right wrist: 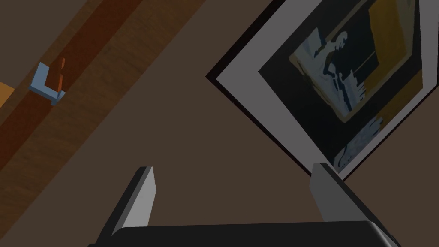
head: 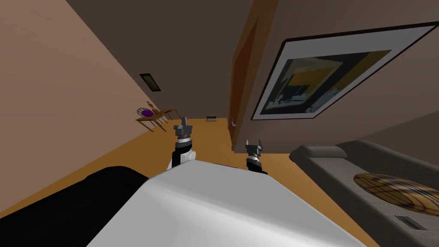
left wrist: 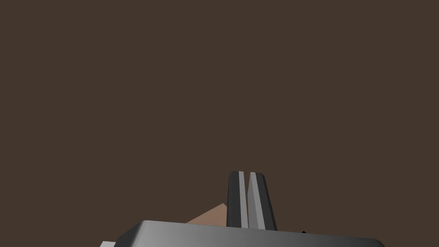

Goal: Push the door open

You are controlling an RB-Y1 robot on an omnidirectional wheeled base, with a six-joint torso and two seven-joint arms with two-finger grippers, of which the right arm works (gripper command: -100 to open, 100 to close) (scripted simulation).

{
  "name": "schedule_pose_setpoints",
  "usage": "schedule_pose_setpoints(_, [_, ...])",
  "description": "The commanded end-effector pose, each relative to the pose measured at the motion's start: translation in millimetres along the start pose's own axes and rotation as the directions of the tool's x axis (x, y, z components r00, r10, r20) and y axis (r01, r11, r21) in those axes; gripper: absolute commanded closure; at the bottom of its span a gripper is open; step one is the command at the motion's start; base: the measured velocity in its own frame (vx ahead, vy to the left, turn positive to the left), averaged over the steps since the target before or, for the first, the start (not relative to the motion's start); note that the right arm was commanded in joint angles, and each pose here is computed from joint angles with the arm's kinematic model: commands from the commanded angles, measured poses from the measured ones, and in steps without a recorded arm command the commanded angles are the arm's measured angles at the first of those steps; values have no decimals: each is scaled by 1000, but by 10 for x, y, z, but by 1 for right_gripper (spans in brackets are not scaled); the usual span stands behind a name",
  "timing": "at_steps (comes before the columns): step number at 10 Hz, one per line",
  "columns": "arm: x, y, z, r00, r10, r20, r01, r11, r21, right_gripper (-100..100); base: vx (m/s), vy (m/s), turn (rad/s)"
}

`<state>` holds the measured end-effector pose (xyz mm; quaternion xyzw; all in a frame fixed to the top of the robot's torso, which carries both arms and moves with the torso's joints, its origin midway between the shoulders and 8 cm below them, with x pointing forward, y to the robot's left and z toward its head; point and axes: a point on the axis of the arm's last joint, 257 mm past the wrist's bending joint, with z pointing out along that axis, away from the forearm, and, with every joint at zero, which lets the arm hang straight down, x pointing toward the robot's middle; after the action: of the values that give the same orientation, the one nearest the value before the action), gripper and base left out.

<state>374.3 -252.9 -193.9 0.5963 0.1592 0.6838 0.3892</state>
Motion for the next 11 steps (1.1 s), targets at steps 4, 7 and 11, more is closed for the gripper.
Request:
schedule_pose_setpoints(4, [-270,-253,-149,994,70,89,-74,996,51,-100,116,125,-75])
schedule_pose_setpoints(7, [-420,-390,-241,984,104,141,-115,991,73,-100,122,114,-63])
schedule_pose_setpoints(11, [-648,-599,-402,963,150,225,-177,979,102,-100,112,91,-72])
